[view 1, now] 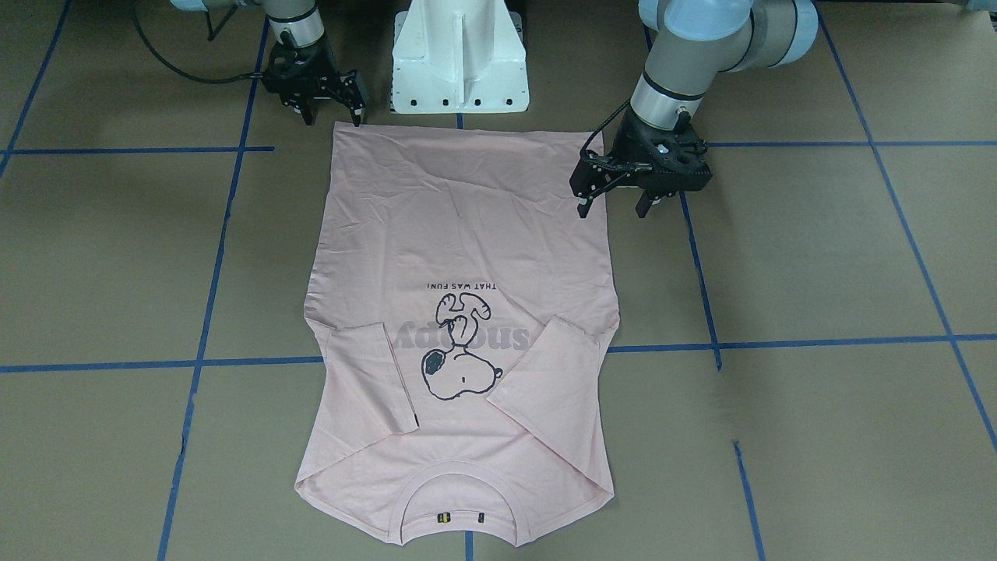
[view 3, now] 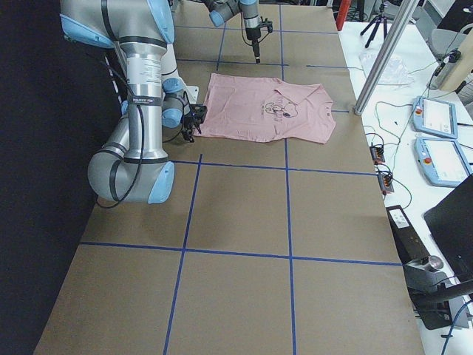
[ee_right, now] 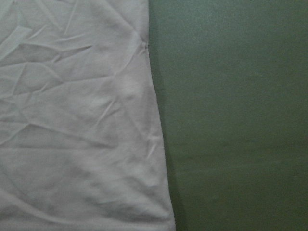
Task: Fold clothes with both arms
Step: 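Lower both grippers to the hem corners nearest the robot and grasp them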
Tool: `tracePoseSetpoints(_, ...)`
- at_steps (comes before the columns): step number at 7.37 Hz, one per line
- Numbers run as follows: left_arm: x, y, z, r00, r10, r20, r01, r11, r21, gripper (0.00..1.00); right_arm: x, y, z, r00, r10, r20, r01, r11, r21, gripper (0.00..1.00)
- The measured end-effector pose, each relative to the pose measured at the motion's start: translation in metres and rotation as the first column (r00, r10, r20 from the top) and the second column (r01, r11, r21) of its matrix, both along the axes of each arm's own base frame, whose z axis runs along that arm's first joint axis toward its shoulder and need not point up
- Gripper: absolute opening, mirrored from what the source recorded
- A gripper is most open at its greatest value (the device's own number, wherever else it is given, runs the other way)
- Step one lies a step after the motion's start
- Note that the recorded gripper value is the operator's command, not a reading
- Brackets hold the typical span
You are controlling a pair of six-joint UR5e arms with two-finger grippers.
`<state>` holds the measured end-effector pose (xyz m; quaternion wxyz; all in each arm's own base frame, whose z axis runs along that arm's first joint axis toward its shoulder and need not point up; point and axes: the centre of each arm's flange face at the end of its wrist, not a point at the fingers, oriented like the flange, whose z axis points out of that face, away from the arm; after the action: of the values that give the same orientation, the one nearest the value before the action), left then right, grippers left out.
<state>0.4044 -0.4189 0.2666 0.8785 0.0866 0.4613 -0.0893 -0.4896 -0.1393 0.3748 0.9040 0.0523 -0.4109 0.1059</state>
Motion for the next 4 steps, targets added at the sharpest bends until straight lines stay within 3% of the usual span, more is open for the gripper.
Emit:
tracePoseSetpoints(2, 0.0008, -0.0004, 0.0016, 1.0, 0.0, 0.002, 0.0, 1.0, -0.002, 1.0, -0.0069, -0.0102, -0.0073, 1.0, 0.007, -0.025, -0.007, 1.0, -0.01, 0.97)
tracePoseSetpoints(3, 0.0013, -0.0003, 0.0022, 1.0, 0.001, 0.003, -0.001, 1.0, -0.002, 1.0, -0.0091, -0.0118, -0.0083, 0.999, 0.007, -0.033, -0.008, 1.0, -0.012, 0.84)
tracePoseSetpoints(4, 0.0016, -0.0002, 0.002, 1.0, 0.001, 0.003, -0.001, 1.0, -0.002, 1.0, -0.0107, -0.012, -0.0071, 0.999, 0.005, -0.04, -0.006, 1.0, -0.015, 0.5)
